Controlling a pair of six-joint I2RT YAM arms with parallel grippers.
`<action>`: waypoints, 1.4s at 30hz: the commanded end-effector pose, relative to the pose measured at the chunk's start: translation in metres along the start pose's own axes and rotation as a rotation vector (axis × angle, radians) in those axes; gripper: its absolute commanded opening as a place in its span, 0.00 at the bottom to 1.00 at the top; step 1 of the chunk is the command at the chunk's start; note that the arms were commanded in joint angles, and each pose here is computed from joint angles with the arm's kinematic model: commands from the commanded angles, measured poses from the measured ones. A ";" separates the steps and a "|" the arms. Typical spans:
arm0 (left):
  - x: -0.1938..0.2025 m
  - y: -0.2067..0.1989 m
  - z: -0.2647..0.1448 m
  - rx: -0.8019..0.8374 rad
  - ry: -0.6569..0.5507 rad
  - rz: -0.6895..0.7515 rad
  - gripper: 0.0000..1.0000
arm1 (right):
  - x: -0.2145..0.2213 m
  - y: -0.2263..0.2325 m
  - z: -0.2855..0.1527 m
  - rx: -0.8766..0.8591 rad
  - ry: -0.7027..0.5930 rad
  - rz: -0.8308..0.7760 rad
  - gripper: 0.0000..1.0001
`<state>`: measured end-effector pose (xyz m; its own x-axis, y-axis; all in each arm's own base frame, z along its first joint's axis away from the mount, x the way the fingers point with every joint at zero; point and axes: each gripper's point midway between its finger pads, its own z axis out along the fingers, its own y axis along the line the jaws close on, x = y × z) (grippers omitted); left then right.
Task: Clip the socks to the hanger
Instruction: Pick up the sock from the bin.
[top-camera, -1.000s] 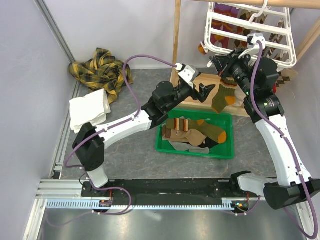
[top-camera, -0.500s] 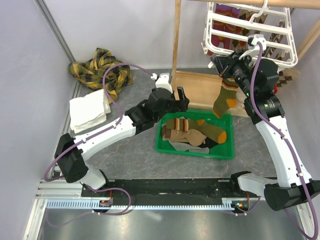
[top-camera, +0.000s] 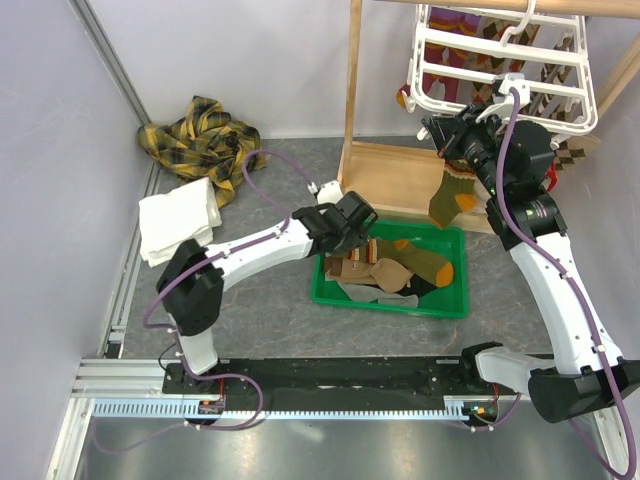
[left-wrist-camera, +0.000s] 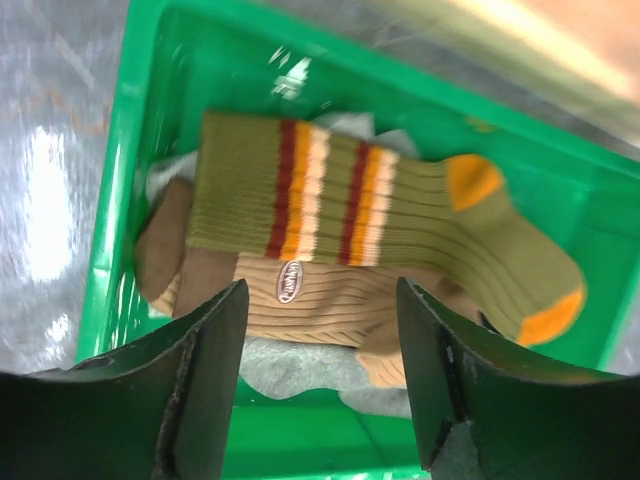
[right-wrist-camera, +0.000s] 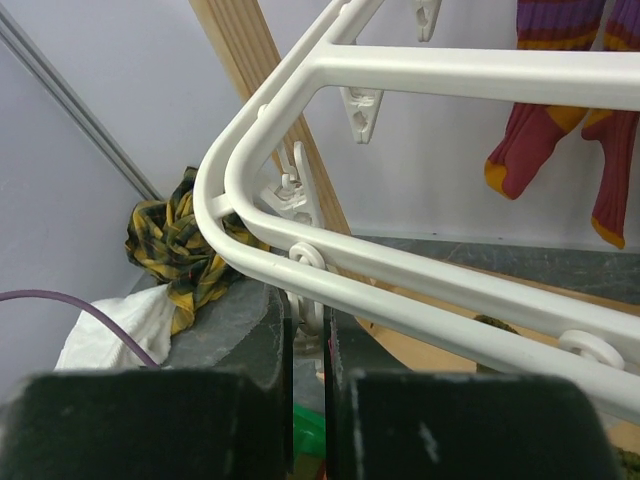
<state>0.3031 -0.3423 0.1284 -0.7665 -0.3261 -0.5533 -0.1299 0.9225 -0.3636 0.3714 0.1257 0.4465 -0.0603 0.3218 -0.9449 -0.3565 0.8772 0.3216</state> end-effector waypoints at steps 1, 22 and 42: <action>0.001 -0.007 0.006 -0.060 0.018 -0.140 0.65 | -0.007 0.002 -0.007 -0.001 -0.026 -0.025 0.00; 0.019 0.037 0.088 -0.318 0.039 -0.121 0.40 | 0.004 0.005 -0.007 0.001 -0.011 -0.060 0.00; -0.058 -0.011 -0.017 -0.114 -0.186 0.018 0.02 | 0.002 0.010 -0.006 -0.019 -0.008 -0.053 0.00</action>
<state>0.3309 -0.3317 0.1078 -0.7385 -0.3733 -0.5615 -0.2857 0.9276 -0.2409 0.3683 0.1261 0.4446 -0.0285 0.2821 -0.9590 -0.3422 0.8987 0.2745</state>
